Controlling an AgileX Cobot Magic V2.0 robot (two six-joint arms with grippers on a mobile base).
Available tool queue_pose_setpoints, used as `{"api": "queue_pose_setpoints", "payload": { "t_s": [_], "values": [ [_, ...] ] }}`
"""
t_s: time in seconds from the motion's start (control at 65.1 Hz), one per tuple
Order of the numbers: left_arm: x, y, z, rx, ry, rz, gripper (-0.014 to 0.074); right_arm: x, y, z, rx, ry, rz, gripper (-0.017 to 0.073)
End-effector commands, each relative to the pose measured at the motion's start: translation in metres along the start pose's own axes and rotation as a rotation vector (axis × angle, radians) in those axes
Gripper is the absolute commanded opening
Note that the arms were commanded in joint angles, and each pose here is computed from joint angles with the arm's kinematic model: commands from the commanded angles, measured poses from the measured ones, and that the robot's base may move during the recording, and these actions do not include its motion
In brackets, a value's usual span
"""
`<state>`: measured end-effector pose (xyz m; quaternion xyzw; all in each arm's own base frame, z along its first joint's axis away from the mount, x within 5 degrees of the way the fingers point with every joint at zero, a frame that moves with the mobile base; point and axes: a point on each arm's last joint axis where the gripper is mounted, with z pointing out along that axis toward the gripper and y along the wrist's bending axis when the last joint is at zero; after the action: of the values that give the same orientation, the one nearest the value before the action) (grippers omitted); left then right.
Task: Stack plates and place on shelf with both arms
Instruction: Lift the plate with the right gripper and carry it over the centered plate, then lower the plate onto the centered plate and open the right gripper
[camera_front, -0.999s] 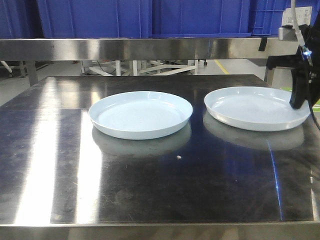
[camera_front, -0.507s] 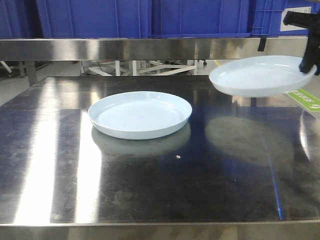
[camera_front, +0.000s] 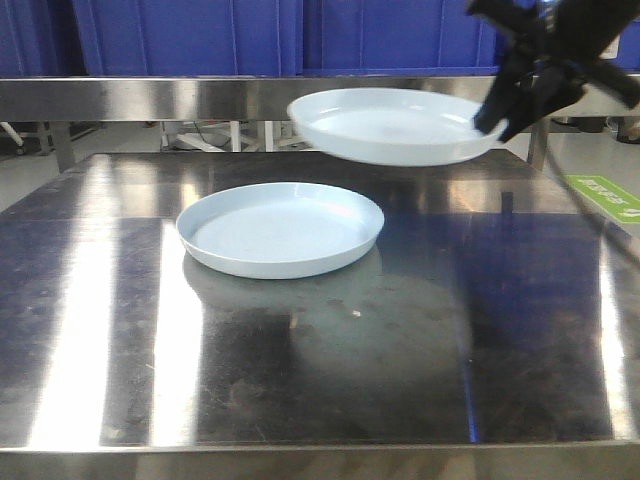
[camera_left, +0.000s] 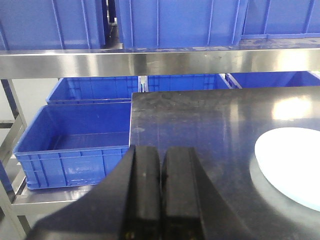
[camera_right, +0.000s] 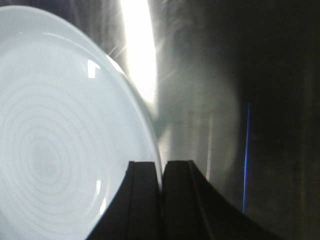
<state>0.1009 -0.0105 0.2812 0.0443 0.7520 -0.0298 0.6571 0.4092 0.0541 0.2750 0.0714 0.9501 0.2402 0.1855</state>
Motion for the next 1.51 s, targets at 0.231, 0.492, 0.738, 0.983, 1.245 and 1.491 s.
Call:
{"api": "queue_pose_setpoints", "payload": {
  "t_s": [0.231,0.492,0.738,0.983,1.245,1.491],
  "values": [
    [-0.017,0.001,-0.001,-0.005,-0.11,-0.006,0.0083,0.009,0.058,0.001,-0.097,-0.1,-0.105,0.0048],
    [-0.017,0.001,-0.001,-0.005,-0.11,-0.006,0.0083,0.019,0.068,0.025,-0.101,-0.036,-0.129,0.0048],
    [-0.017,0.001,-0.001,-0.005,-0.11,-0.006,0.0083,0.023,0.073,0.038,-0.099,-0.023,-0.137,0.0088],
    [-0.017,0.001,-0.001,-0.005,-0.11,-0.006,0.0083,0.023,0.073,0.042,-0.098,-0.02,-0.137,0.0179],
    [-0.017,0.001,-0.001,-0.005,-0.11,-0.006,0.0083,0.027,0.077,0.052,-0.098,0.0,-0.145,0.0238],
    [-0.017,0.001,-0.001,-0.005,-0.11,-0.006,0.0083,0.027,0.076,0.053,-0.093,-0.003,-0.148,0.0335]
  ]
}}
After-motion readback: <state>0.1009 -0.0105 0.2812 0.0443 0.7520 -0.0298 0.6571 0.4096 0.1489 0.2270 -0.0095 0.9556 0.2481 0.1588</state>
